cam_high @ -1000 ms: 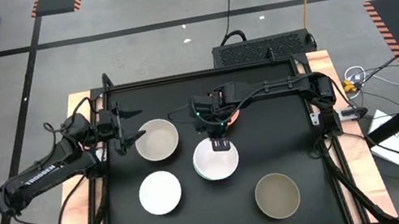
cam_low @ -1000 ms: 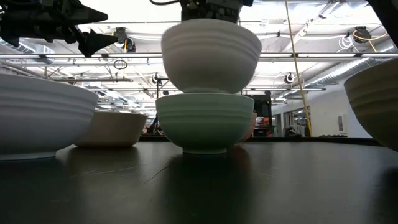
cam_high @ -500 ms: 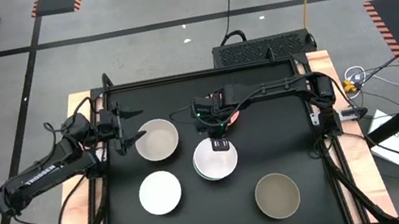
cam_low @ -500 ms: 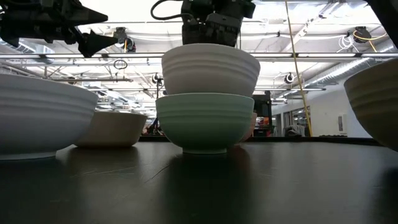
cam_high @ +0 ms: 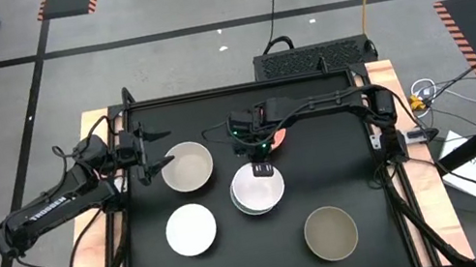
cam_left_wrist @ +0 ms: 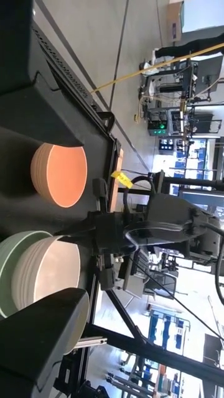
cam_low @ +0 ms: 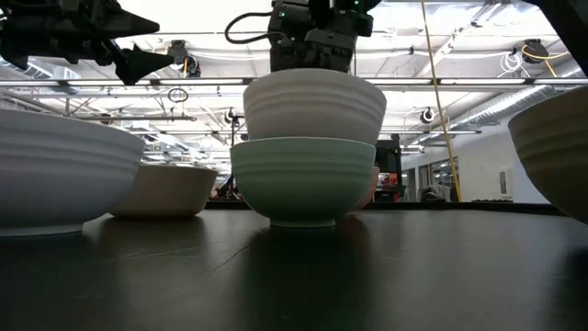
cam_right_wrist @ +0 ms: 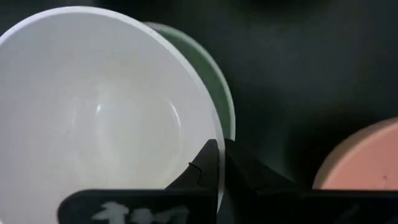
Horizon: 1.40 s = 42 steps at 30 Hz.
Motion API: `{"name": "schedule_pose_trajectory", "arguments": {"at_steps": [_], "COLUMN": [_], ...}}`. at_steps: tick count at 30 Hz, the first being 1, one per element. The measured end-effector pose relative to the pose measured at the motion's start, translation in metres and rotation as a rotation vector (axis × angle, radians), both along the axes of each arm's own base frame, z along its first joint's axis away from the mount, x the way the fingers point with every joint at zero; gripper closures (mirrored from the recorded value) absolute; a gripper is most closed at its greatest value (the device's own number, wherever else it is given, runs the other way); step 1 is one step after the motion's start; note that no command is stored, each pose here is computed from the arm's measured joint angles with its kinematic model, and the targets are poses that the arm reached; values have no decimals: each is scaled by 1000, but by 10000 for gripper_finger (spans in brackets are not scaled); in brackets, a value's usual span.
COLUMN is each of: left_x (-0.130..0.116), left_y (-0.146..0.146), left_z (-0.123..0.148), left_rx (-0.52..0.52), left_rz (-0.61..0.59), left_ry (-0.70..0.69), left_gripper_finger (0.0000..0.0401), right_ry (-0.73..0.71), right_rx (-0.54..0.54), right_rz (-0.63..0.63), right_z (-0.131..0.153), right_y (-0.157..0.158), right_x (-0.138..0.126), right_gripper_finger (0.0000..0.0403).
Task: Nest bowls inside each other
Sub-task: Stack the right white bowl on the green bowl
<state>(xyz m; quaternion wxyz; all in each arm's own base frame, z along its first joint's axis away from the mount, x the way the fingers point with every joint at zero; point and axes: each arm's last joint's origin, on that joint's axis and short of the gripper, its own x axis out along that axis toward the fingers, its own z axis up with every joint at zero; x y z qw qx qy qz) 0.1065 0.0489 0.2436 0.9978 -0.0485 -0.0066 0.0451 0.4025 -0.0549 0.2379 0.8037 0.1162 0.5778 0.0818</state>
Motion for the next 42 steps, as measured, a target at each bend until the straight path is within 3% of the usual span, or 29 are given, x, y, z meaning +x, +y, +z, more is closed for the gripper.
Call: {"name": "schedule_pose_trajectory", "arguments": {"at_steps": [7, 11, 17, 25, 42], "left_x": [0, 0, 0, 0, 0], "left_y": [0, 0, 0, 0, 0], "left_z": [-1, -2, -2, -3, -5], "left_rx": [5, 7, 8, 11, 3], "left_rz": [-1, 0, 0, -2, -3], "left_ry": [10, 18, 25, 33, 48], "left_gripper_finger": [9, 9, 9, 9, 9], "right_ry": [1, 21, 51, 185, 137], "right_rx": [-2, -74, -59, -23, -132], "right_rz": [-11, -40, -57, -70, -76], "right_z": [-4, -5, -9, -35, -28], "right_y": [-2, -1, 0, 4, 19], "right_x": [3, 2, 3, 4, 13], "right_gripper_finger": [403, 403, 403, 403, 403]}}
